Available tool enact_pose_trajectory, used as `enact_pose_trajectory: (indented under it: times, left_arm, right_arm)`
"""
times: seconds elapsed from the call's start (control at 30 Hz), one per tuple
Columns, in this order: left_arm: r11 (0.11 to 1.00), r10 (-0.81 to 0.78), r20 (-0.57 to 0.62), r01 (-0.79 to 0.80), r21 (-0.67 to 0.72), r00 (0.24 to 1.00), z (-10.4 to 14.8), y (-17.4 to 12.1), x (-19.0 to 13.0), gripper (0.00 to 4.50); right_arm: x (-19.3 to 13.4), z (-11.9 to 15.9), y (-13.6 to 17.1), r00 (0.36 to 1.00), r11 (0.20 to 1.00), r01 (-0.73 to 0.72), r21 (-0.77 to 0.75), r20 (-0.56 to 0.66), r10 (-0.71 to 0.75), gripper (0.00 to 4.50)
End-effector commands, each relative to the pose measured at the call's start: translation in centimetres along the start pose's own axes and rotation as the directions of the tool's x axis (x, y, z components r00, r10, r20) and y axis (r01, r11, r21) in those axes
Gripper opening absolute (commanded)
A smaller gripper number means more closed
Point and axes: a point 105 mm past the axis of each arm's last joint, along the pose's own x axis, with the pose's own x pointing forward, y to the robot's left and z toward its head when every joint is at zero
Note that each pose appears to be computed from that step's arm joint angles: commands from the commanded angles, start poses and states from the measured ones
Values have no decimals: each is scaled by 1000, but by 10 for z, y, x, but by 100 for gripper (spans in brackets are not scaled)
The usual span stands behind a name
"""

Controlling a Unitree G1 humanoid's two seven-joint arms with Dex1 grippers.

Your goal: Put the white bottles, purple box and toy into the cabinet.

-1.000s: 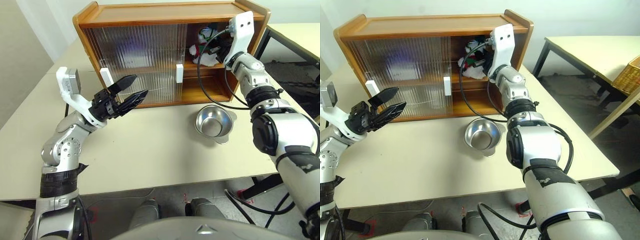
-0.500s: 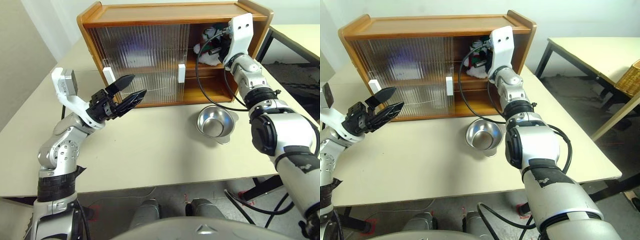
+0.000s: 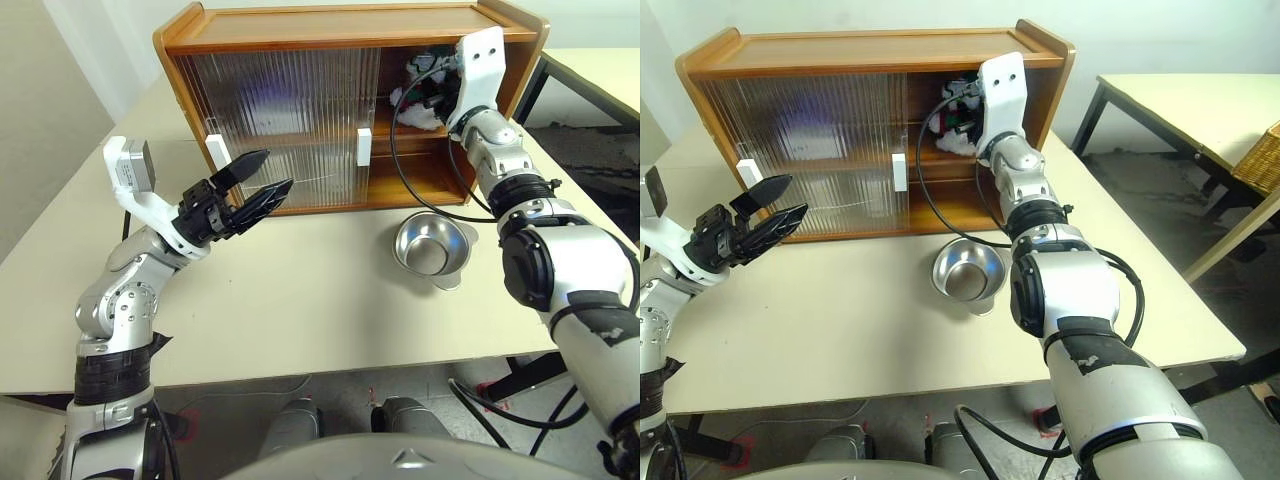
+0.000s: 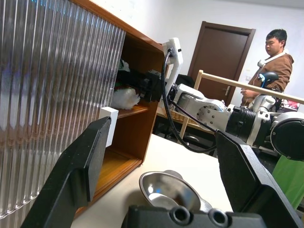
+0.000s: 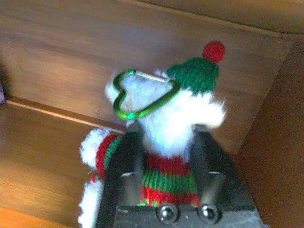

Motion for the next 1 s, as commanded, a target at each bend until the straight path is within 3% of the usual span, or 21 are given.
enact_pose_trajectory:
  times: [0.03,0.17,0.7,0.83,1.0]
  left_arm:
    - [1000,-6,-2,6,10,1000,1,-3,0,450]
    - [1000,-13,0,13,5,1000,0,-3,2,450]
    - [999,-37,0,37,-13,999,-5,-4,6,450]
    - [999,-45,-3,45,-17,999,-6,-3,6,450]
    - [999,-49,-6,49,-20,999,-5,-2,6,450]
  right_arm:
    - [-1,-10,6,999,1000,-25,18,-40,26,295]
    - [-1,-4,1,999,999,-32,22,-19,32,446]
    - [-13,25,-15,983,990,-139,26,124,135,446]
    - [-36,18,-11,963,968,-244,53,133,235,446]
    - [-61,13,-18,961,949,-271,161,102,258,446]
